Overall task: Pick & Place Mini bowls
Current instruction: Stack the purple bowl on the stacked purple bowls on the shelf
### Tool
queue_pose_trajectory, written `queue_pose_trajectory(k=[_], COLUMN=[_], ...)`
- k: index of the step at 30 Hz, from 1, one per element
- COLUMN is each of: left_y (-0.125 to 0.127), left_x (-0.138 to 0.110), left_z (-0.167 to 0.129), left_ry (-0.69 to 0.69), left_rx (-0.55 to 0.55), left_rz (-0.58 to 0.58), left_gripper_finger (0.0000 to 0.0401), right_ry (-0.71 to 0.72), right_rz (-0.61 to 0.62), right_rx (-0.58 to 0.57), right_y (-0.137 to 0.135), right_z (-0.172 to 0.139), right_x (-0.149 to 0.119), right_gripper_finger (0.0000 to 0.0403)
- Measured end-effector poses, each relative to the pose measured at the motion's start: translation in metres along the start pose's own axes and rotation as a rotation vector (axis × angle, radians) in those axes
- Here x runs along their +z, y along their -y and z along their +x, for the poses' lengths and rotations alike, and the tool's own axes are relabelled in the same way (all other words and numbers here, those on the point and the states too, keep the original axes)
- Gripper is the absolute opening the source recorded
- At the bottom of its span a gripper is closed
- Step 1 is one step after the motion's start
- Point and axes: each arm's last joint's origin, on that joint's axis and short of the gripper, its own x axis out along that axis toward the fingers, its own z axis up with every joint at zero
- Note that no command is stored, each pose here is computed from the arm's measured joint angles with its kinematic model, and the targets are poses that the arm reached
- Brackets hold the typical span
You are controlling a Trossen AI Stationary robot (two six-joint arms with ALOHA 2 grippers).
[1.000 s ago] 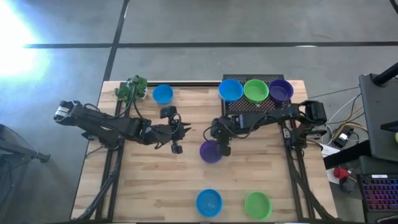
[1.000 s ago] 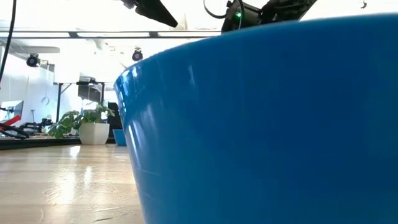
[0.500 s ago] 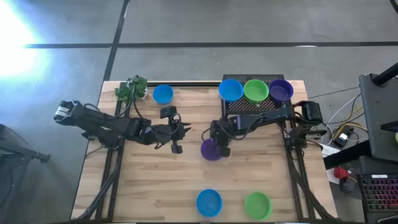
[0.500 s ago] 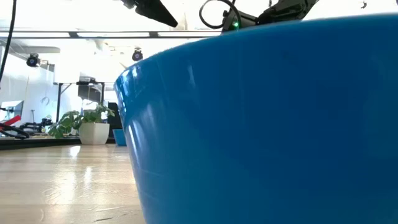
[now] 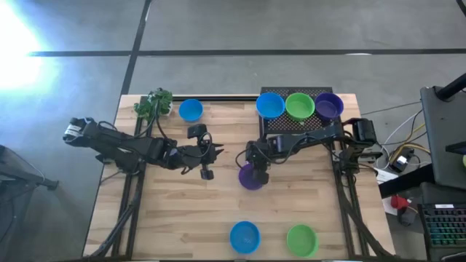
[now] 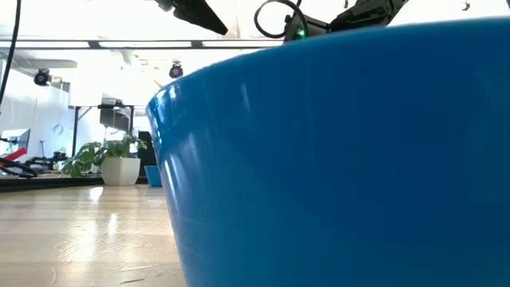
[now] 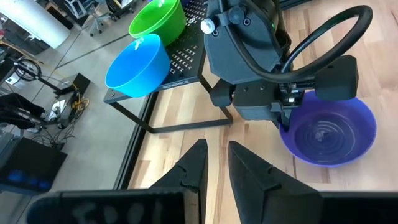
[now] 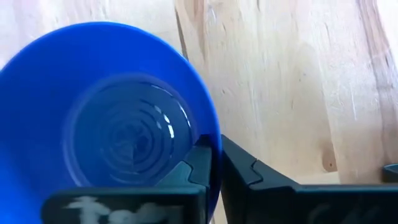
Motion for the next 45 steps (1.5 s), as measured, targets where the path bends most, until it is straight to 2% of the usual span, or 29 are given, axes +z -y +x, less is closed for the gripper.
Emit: queue_pose_trajectory(k=[10,19,25,32,40,45], left_y=[0.0,0.0,0.0,-0.004,-0.008,-0.008], left_x=[0.0,0.0,0.0,0.008,0.016,0.017], left_z=[0.0,0.0,0.0,-0.003,-0.007,-0.008], left_ry=[0.0,0.0,0.003,0.025,0.049,0.057], left_rx=[0.0,0.0,0.0,0.003,0.005,0.006], left_rz=[-0.004,-0.013,-0.02,-0.036,-0.039,-0.046], left_gripper_finger=[0.0059,0.0059,0.0059,0.0059,0.0059,0.0059], right_ry=[0.022,0.04,0.104,0.263,0.488,0.571], right_rz=[-0.002,-0.05,-0.065,-0.057,0.09,0.204], right_rx=[0.005,0.016,0.028,0.037,-0.18,-0.304], right_y=[-0.003,-0.016,-0.018,-0.014,0.006,0.026], right_z=[-0.009,-0.051,-0.096,-0.161,-0.24,-0.289], right_x=[0.005,0.01,0.012,0.001,-0.03,-0.051], right_gripper_finger=[0.0011,0.0011,0.0011,0.0011,0.0011,0.0011])
